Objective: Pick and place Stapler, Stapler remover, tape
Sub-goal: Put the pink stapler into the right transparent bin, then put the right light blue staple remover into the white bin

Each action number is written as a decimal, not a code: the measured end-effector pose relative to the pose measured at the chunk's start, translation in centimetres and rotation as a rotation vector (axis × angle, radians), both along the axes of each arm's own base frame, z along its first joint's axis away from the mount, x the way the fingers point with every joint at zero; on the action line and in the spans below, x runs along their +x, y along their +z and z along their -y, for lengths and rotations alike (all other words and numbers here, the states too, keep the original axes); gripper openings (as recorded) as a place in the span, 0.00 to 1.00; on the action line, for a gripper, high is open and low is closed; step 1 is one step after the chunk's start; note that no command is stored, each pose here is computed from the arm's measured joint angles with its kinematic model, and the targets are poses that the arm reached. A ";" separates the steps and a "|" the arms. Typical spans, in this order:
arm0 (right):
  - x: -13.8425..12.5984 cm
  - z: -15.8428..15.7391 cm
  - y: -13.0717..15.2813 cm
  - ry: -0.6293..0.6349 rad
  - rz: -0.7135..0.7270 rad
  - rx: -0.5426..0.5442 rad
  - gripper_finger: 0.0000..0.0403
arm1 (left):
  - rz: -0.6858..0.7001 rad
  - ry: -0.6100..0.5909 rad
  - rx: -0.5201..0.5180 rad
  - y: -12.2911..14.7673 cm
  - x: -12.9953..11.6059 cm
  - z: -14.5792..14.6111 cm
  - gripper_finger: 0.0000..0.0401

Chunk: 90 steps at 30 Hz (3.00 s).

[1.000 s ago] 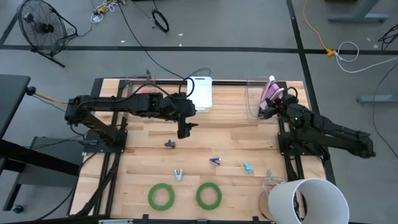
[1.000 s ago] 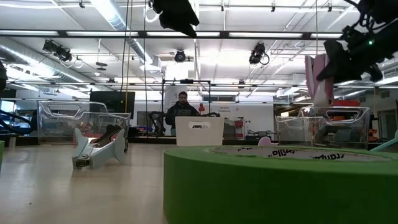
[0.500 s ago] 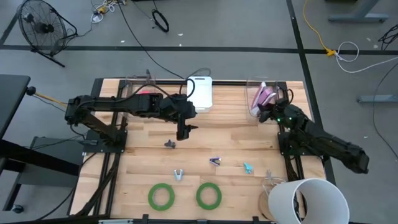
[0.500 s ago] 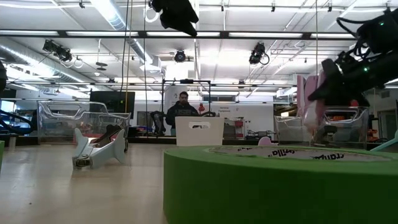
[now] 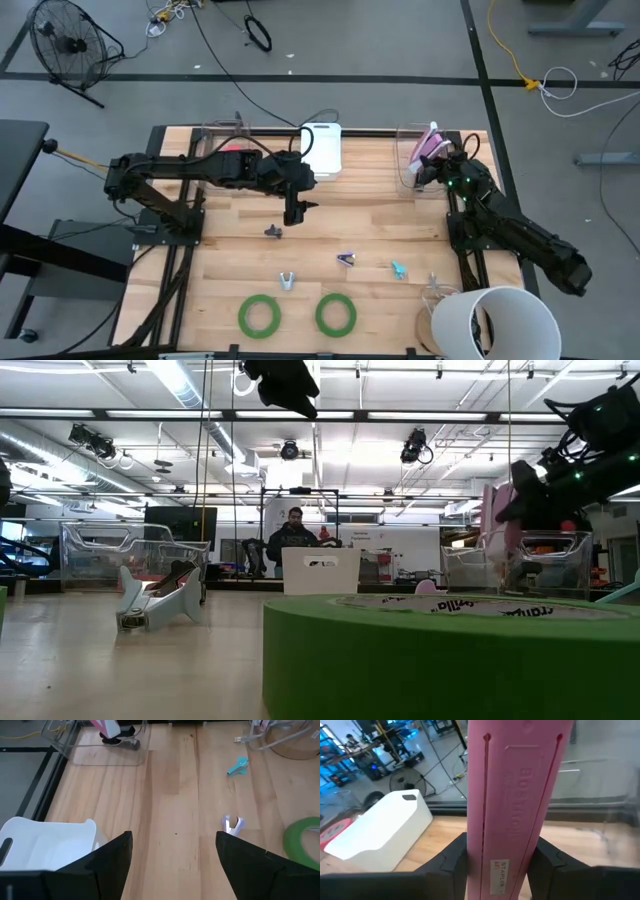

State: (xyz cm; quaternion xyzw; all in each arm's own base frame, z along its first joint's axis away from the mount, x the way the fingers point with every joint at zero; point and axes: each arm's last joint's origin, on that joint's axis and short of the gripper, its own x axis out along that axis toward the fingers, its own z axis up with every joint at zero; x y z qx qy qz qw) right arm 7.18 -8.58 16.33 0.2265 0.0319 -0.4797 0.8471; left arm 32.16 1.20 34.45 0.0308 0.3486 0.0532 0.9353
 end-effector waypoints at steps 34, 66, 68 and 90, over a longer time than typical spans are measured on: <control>0.3 3.4 -1.4 -0.021 0.004 0.115 0.35 | -0.003 -0.016 0.018 0.0 0.0 0.0 0.72; 0.1 3.6 -0.8 -0.094 0.042 0.068 0.66 | -0.003 -0.012 0.014 0.0 0.0 0.0 0.72; 0.2 3.5 -0.7 -0.075 0.065 0.070 0.65 | -0.003 -0.012 0.014 0.0 0.0 0.0 0.72; 4.6 -2.4 3.5 0.962 0.361 -0.136 0.53 | -0.117 0.018 0.040 -0.8 -0.8 -0.2 0.72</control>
